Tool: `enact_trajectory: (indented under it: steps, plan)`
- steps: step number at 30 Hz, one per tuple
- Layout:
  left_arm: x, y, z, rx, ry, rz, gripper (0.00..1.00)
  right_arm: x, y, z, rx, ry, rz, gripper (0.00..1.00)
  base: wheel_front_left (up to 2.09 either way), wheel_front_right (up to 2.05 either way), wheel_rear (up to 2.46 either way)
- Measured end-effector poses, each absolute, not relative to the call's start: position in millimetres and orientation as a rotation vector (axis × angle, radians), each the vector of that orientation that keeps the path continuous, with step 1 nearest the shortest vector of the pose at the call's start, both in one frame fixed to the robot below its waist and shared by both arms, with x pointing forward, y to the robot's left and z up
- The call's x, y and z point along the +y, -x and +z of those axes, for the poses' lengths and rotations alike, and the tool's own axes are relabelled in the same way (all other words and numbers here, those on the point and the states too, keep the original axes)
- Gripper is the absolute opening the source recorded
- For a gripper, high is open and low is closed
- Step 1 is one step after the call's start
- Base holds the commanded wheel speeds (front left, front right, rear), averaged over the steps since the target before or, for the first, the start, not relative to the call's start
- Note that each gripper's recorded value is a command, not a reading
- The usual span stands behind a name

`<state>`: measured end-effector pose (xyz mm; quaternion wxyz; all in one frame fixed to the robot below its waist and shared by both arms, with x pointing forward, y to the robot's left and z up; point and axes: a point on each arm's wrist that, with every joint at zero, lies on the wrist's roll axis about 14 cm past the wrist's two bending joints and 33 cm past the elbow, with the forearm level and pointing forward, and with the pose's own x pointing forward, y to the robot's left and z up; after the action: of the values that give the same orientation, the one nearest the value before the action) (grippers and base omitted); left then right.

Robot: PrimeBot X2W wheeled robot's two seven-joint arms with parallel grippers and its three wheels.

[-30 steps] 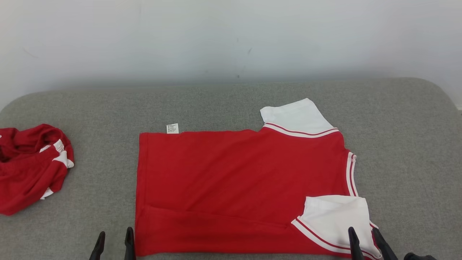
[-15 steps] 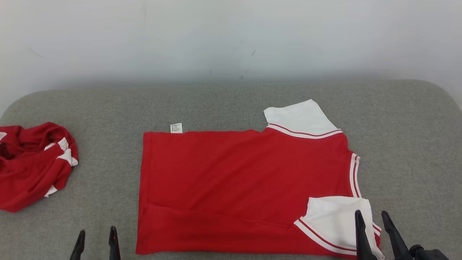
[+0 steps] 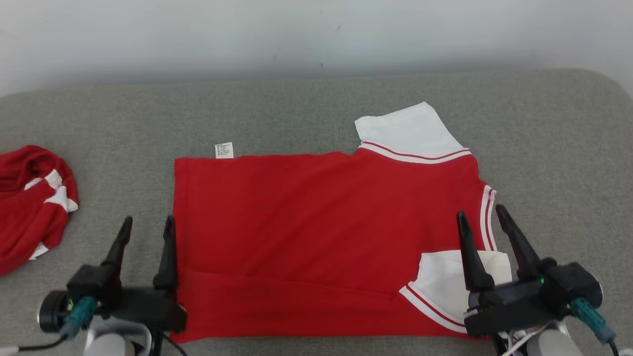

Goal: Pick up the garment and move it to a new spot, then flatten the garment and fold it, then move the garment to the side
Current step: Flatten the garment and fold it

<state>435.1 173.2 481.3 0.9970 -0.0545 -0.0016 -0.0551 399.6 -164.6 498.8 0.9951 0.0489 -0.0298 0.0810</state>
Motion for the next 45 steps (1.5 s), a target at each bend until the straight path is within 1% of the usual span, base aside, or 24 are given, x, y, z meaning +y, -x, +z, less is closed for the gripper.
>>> enact_trajectory:
  steps: [3,7,11,21,30,31,32,38,42,45]
  plan:
    - [169,-466,485,-0.012,0.105,-0.139,1.0,-164,-420,507,-0.087,-0.072,0.182,1.0,0.0,0.0,0.0]
    - [163,-499,465,0.056,0.079,-0.169,1.0,-165,-444,511,-0.101,-0.056,0.191,1.0,0.0,0.0,0.0]
    - [157,-527,440,0.137,0.06,-0.186,1.0,-167,-458,504,-0.086,-0.047,0.193,1.0,0.0,0.0,0.0]
    - [157,-573,397,0.256,0.083,-0.165,1.0,-189,-461,465,0.015,-0.042,0.131,1.0,0.0,0.0,0.0]
    - [152,-587,388,0.289,0.145,-0.148,1.0,-200,-457,457,0.04,-0.029,0.102,1.0,0.0,0.0,0.0]
    - [152,-586,387,0.294,0.145,-0.15,0.31,-202,-457,457,0.04,-0.026,0.102,1.0,0.0,0.0,0.0]
    - [151,-586,387,0.295,0.143,-0.153,0.0,-203,-457,457,0.04,-0.022,0.102,1.0,0.0,0.0,0.0]
    - [147,-582,395,0.284,0.163,-0.161,0.0,-198,-464,457,0.044,-0.02,0.128,1.0,0.0,0.0,0.0]
    - [143,-581,408,0.246,0.173,-0.175,0.0,-197,-478,448,0.082,-0.033,0.141,1.0,0.0,0.0,0.0]
    - [139,-579,418,0.214,0.186,-0.187,0.0,-201,-500,446,0.129,-0.045,0.139,1.0,0.0,0.0,0.0]
